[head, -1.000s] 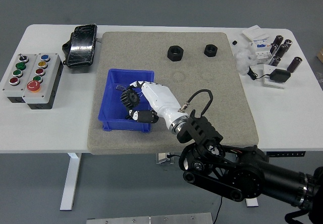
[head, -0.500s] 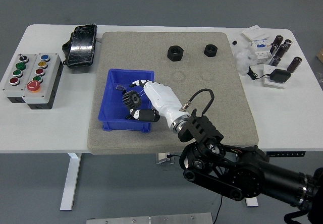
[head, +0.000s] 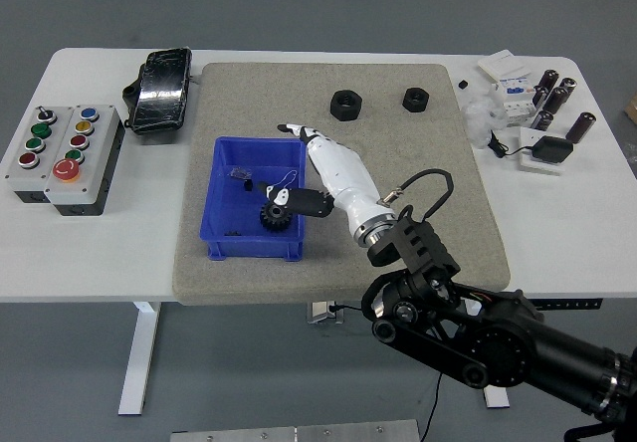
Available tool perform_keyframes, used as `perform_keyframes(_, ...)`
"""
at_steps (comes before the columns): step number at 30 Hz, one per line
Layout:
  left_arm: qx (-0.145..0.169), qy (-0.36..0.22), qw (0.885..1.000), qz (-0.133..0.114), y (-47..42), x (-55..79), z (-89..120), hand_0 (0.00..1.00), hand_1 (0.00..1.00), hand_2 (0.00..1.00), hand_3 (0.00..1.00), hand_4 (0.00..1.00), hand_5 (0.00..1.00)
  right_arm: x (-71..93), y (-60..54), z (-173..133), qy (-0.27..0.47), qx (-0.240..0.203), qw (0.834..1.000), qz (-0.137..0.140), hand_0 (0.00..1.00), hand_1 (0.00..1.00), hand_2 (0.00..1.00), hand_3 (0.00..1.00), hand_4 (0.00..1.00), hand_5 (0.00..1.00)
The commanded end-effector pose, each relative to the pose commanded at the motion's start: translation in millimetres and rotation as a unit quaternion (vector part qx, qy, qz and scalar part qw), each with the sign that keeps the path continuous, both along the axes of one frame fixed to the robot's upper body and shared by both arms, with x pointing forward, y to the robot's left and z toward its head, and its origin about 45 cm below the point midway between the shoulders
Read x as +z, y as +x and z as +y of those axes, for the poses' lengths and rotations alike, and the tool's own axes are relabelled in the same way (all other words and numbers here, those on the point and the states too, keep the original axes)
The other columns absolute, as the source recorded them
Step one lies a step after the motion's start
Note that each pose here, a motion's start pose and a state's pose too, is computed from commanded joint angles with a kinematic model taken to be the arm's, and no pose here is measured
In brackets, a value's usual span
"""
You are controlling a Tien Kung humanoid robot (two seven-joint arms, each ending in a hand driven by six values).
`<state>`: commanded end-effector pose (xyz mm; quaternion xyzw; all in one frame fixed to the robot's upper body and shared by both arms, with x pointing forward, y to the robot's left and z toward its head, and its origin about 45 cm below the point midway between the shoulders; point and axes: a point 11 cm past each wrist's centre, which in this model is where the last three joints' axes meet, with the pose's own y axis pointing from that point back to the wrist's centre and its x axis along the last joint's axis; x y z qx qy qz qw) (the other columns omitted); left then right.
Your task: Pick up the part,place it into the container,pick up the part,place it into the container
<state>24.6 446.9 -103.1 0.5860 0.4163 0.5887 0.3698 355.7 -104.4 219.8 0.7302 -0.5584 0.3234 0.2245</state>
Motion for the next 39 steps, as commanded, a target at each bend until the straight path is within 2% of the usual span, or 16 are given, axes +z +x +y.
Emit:
perform_keyframes(1,0.0,0.0,1.0,0.0,0.0,0.0,0,0.663,0.627,0.584,0.623,0.651,0.522,3.3,1.3,-9,0.014,-0.012,1.0,-0.006,0.775,0.845,0.866,0.844,0.85,0.401)
perform_keyframes(2,0.0,0.0,1.0,0.0,-0.2,-0.1,0,0.663,0.627,0.583,0.624,0.651,0.523,5.9,2.4,-18,0.026,-0.023,0.999,-0.011,0.743,0.808,0.822,0.793,0.833,0.394)
perform_keyframes(5,0.001,0.001,1.0,0.001,-2.0,0.1,1,0.663,0.627,0.583,0.624,0.651,0.523,11.5,5.0,-54,0.065,-0.068,0.995,-0.027,0.743,0.808,0.822,0.793,0.833,0.394)
perform_keyframes(9,0.001,0.002,1.0,0.003,-4.8,0.5,2,0.663,0.627,0.583,0.624,0.652,0.522,8.2,5.8,-100,0.093,-0.122,0.988,-0.03,0.738,0.806,0.818,0.789,0.823,0.384)
perform_keyframes(15,0.001,0.003,1.0,0.006,-7.9,0.5,3,0.663,0.627,0.583,0.624,0.653,0.523,-10.8,-5.8,-168,0.146,-0.203,0.968,-0.018,0.736,0.788,0.814,0.788,0.816,0.368)
perform_keyframes(19,-0.001,0.003,1.0,0.007,-8.2,0.2,2,0.663,0.627,0.583,0.624,0.653,0.523,-34.9,-16.7,-206,0.19,-0.236,0.953,0.007,0.736,0.788,0.814,0.788,0.816,0.368)
perform_keyframes(20,-0.002,0.003,1.0,0.007,-8.0,0.2,2,0.663,0.627,0.583,0.625,0.654,0.522,-38.9,-18.5,-214,0.207,-0.241,0.948,0.009,0.727,0.745,0.775,0.758,0.837,0.383)
perform_keyframes(21,-0.003,0.003,1.0,0.007,-7.9,0.2,2,0.663,0.627,0.583,0.625,0.654,0.522,-40.1,-19.1,-220,0.223,-0.245,0.944,0.008,0.727,0.745,0.775,0.758,0.837,0.383)
perform_keyframes(24,-0.005,0.004,1.0,0.007,-7.0,0.7,3,0.663,0.627,0.583,0.625,0.654,0.522,-38.2,-18.6,-236,0.276,-0.251,0.928,-0.007,0.727,0.745,0.775,0.758,0.837,0.383)
perform_keyframes(28,-0.007,0.005,1.0,0.007,-6.5,1.5,5,0.663,0.627,0.583,0.624,0.655,0.523,-26.5,-18.3,-255,0.345,-0.254,0.903,-0.045,0.731,0.74,0.766,0.755,0.861,0.385)
perform_keyframes(31,-0.008,0.007,1.0,0.008,-7.7,2.2,7,0.663,0.627,0.583,0.624,0.655,0.523,-20.3,-19.3,-257,0.386,-0.24,0.888,-0.065,0.731,0.74,0.766,0.755,0.861,0.385)
perform_keyframes(32,-0.008,0.007,1.0,0.009,-8.1,2.3,8,0.663,0.627,0.583,0.623,0.655,0.519,-19.0,-19.8,-256,0.4,-0.235,0.883,-0.07,0.736,0.739,0.766,0.758,0.888,0.423)
perform_keyframes(36,-0.007,0.008,1.0,0.01,-9.8,2.6,9,0.663,0.627,0.583,0.623,0.655,0.519,-19.1,-21.6,-243,0.446,-0.21,0.867,-0.076,0.736,0.739,0.766,0.758,0.888,0.423)
perform_keyframes(39,-0.007,0.009,1.0,0.01,-10.0,2.9,9,0.663,0.627,0.583,0.623,0.659,0.515,-25.5,-23.7,-228,0.471,-0.197,0.857,-0.066,0.731,0.734,0.759,0.737,0.892,0.433)
